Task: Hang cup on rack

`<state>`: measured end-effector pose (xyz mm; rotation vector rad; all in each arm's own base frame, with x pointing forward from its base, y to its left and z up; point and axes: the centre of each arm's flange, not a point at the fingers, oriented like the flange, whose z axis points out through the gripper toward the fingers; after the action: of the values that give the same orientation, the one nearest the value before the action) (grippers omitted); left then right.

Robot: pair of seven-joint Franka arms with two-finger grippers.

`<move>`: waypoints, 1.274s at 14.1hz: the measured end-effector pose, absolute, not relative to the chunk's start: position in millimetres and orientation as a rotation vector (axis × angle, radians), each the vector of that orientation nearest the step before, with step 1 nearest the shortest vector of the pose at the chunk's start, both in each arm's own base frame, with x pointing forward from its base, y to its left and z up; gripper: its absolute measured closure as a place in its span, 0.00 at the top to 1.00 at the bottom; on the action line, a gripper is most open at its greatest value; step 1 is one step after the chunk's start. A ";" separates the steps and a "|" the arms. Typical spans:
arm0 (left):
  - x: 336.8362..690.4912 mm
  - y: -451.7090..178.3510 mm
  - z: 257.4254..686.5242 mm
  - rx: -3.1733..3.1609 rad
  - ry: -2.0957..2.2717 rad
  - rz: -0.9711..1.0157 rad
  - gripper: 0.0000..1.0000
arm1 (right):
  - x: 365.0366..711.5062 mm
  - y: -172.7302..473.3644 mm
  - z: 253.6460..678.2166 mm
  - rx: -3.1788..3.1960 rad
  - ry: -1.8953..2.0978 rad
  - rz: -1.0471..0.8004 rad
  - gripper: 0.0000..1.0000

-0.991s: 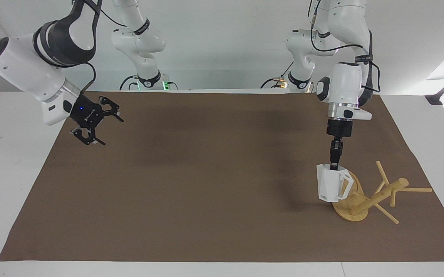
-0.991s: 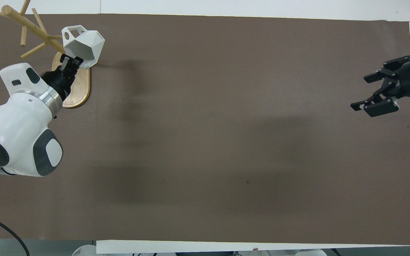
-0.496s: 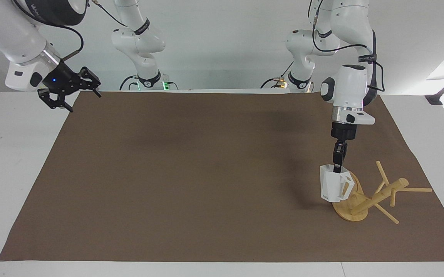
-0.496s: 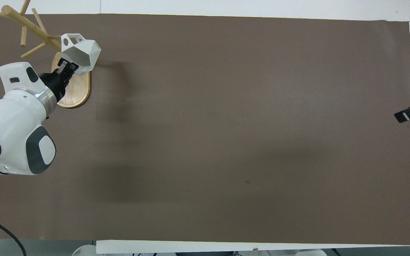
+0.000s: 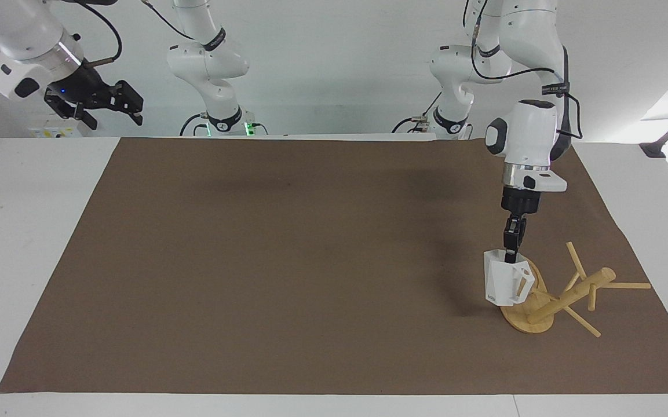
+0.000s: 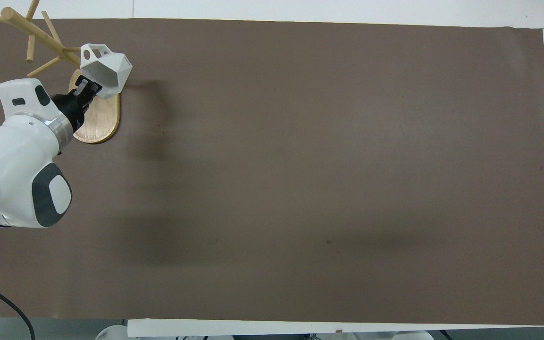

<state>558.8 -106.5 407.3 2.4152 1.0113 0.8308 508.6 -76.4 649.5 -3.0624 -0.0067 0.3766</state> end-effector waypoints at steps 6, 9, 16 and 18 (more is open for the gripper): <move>574.1 -99.3 413.1 2.437 1.032 0.815 0.04 | 506.9 -86.2 640.9 -3.089 0.096 0.420 1.00; 575.9 -91.2 410.0 2.452 1.058 0.793 0.04 | 507.7 -99.7 626.9 -3.085 0.184 0.421 1.00; 580.1 -63.1 407.9 2.457 1.132 0.776 0.06 | 518.1 -88.0 613.5 -3.102 0.155 0.366 1.00; 579.3 -60.7 403.6 2.481 1.150 0.739 0.18 | 519.7 -89.1 609.6 -3.105 0.157 0.350 1.00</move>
<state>579.3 -60.7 403.6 2.4806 1.1497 0.7387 519.7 -89.1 609.6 -3.1049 0.1571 0.3496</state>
